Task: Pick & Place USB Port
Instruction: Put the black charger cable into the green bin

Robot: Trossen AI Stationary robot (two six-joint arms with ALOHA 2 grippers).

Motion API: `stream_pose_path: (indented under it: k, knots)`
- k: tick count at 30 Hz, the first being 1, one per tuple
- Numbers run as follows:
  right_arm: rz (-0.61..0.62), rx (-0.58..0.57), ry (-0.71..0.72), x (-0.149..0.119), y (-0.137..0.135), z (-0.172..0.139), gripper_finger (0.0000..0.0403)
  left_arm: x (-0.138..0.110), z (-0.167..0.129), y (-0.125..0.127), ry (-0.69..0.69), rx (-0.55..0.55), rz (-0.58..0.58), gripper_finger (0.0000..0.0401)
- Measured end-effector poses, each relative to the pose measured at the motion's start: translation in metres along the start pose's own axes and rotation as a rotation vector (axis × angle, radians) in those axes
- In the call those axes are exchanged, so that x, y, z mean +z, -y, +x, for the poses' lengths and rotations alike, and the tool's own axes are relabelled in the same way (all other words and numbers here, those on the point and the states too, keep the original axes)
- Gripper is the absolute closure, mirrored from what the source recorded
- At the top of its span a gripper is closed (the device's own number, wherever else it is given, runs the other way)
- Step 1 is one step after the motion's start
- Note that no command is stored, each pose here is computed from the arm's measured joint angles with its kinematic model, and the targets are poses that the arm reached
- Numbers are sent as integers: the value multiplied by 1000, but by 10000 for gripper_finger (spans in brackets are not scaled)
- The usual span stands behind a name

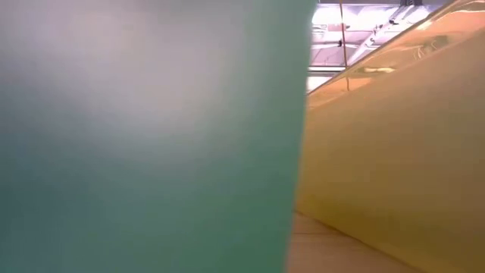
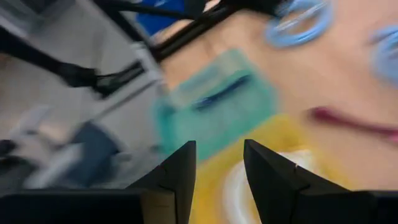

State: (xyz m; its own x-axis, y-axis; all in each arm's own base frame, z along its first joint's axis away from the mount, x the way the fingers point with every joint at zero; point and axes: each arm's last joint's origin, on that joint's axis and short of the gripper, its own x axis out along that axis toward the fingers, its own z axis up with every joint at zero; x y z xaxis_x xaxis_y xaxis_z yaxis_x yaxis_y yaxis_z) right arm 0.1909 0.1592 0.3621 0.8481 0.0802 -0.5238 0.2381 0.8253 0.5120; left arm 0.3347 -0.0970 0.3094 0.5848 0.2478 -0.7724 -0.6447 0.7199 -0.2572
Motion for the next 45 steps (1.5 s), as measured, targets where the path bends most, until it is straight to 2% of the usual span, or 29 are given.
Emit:
stream_pose_path:
  k: [4,8,14,17,22,26,32,37,40,45]
  knots:
    - [-178,-231,35,3,28,-12,273,14,28,-10,-93,10,17,240]
    - [-282,-427,-90,15,57,1,273,26,36,-14,-42,7,49,240]
    - [-385,-573,-250,35,104,35,273,57,46,-26,-26,-108,67,240]
    - [-409,-552,-306,42,135,57,273,62,46,-30,-46,-146,95,240]
    - [-335,-418,-438,36,191,90,273,61,42,-29,-75,-189,136,240]
    - [-394,-403,-543,26,221,105,273,55,39,-23,-89,-210,154,240]
    - [-593,-366,-587,26,237,128,273,47,35,-16,-102,-226,135,240]
    - [-708,-342,-691,16,247,147,272,41,33,-12,-92,-207,118,240]
    - [-772,-415,-708,15,252,152,272,38,32,-10,-84,-197,113,240]
    - [-845,-515,-649,21,250,154,272,35,31,-8,-90,-184,122,240]
